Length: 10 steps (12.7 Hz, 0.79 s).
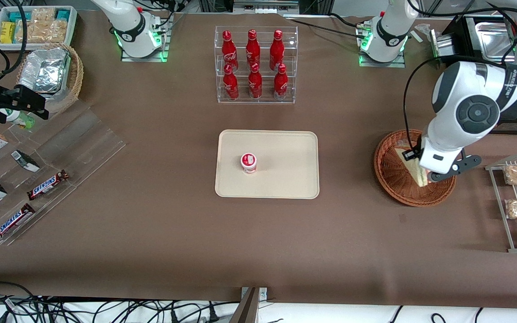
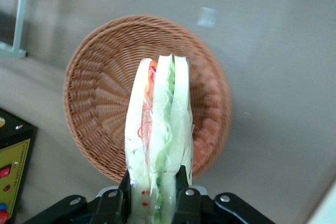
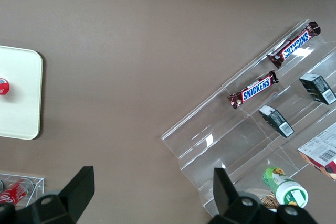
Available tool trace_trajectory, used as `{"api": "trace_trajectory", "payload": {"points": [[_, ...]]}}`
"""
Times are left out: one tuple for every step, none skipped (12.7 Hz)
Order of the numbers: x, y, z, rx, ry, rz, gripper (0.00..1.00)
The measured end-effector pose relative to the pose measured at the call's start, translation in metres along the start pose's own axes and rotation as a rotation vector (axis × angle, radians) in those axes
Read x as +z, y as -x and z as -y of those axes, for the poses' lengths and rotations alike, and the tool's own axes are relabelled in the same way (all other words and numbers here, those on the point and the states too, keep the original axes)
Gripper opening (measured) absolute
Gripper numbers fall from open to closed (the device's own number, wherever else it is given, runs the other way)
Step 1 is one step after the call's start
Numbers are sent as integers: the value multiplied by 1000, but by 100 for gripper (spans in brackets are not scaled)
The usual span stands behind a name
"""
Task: Place sandwich from basket to tray
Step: 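Lift the sandwich up out of the basket with the left gripper, then carry the sandwich over to the cream tray beside the yogurt cup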
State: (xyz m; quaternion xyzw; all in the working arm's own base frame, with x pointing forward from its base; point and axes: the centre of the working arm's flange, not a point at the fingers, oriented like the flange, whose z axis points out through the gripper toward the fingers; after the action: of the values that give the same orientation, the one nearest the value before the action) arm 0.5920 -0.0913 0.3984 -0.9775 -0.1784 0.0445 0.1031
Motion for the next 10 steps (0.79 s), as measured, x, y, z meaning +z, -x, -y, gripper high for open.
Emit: {"api": "trace_trajectory", "payload": {"points": [[-7,10,-17,41,9,-7,34],[-12,23,-36,84,18,-11,34],[-17,39,-57,125,33,-11,34],[-23,55,-79,162,62,-2,34],[-28,70,-98,193,93,7,34],[-35,83,-116,224,120,8,34],[-41,93,-134,255,142,8,34],[-44,102,-152,285,159,10,34],[-44,113,-173,307,169,16,34],[-39,128,-201,318,177,29,34]]}}
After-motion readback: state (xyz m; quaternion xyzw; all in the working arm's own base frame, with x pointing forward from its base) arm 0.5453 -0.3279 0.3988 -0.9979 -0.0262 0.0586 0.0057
